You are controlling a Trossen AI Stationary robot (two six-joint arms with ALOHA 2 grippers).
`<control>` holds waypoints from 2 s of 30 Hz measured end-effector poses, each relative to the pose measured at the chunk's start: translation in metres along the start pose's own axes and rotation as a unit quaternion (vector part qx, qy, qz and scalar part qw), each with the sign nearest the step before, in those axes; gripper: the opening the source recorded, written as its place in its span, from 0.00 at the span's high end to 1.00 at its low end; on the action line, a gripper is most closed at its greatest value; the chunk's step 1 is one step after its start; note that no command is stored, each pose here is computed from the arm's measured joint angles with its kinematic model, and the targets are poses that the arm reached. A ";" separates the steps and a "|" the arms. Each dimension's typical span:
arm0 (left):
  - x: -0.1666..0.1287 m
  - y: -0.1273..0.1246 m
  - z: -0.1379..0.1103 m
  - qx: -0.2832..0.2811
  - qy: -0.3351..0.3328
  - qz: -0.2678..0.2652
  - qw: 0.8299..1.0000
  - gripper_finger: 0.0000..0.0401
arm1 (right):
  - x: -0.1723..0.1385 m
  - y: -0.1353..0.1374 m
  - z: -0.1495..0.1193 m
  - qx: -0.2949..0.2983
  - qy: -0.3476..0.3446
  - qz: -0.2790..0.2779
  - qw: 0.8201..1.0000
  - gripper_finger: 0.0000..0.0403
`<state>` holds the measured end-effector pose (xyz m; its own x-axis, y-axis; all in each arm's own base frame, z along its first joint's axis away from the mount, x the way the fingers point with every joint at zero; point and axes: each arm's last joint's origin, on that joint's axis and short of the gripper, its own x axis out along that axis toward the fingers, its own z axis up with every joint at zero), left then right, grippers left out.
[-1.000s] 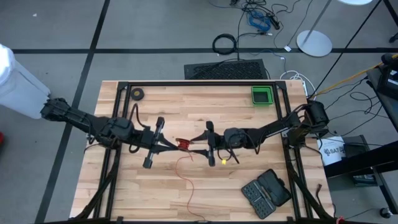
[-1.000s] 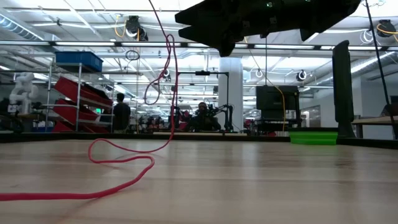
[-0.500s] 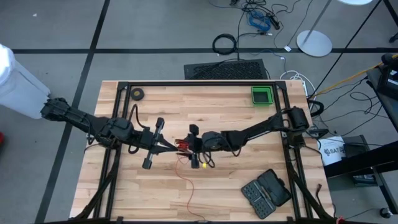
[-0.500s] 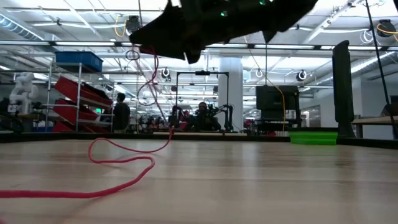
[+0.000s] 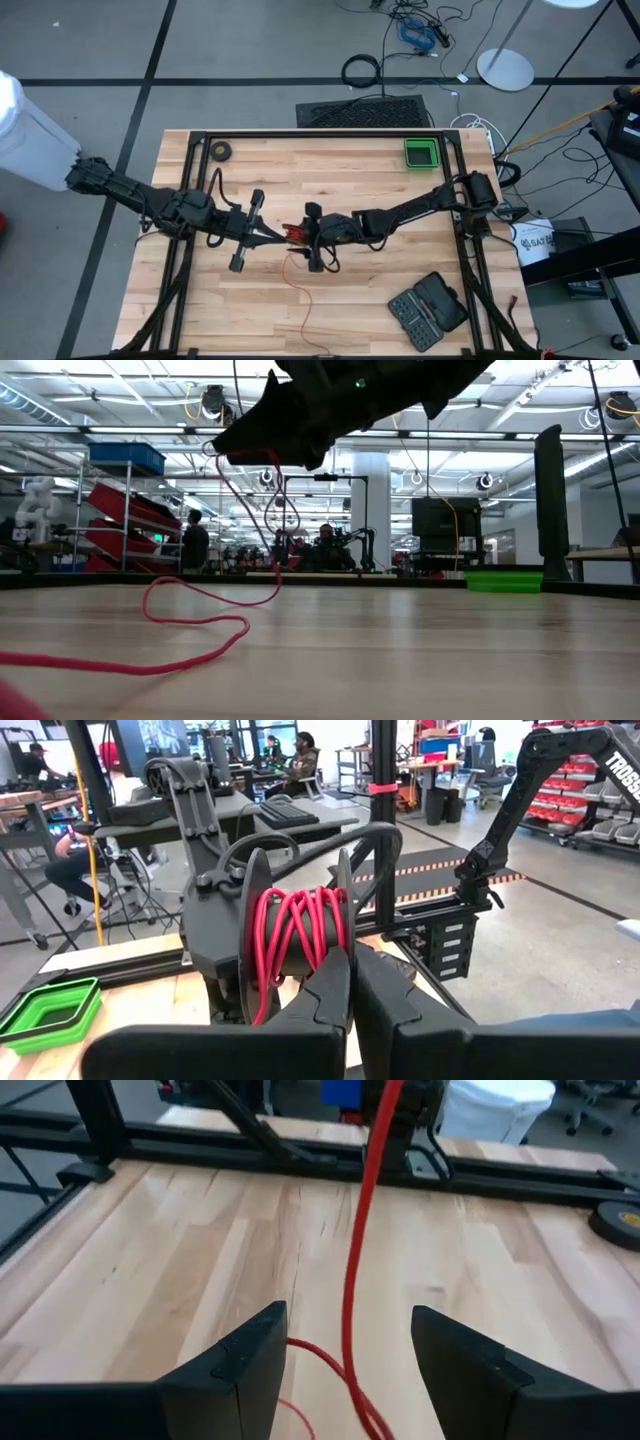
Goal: Coil cords
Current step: Coil the red wire on the black spool
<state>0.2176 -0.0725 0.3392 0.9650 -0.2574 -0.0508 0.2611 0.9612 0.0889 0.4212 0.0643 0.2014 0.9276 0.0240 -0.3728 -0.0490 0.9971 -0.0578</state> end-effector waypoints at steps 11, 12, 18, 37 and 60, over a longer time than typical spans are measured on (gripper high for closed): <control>0.000 0.000 0.000 0.001 0.002 0.000 1.000 0.98 | -0.024 0.004 0.018 0.005 0.013 0.005 1.000 0.50; 0.000 0.000 0.000 0.001 0.002 0.000 1.000 0.98 | -0.025 0.004 0.018 0.004 0.015 0.005 1.000 0.50; 0.000 0.000 -0.001 0.000 0.003 0.000 1.000 0.98 | -0.025 0.004 0.016 0.006 0.030 0.004 1.000 0.57; 0.000 0.000 -0.001 0.000 0.005 0.000 1.000 0.98 | -0.041 0.008 0.025 0.002 0.041 0.011 0.999 0.76; 0.000 -0.002 -0.009 0.007 0.047 -0.012 0.999 0.98 | -0.084 0.027 0.043 -0.015 0.071 0.029 0.997 1.00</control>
<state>0.2166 -0.0729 0.3299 0.9521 -0.2691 -0.1453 0.2847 0.9534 0.1003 0.3582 0.0922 0.2708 0.8611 0.0697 -0.5037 -0.1147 0.9917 -0.0588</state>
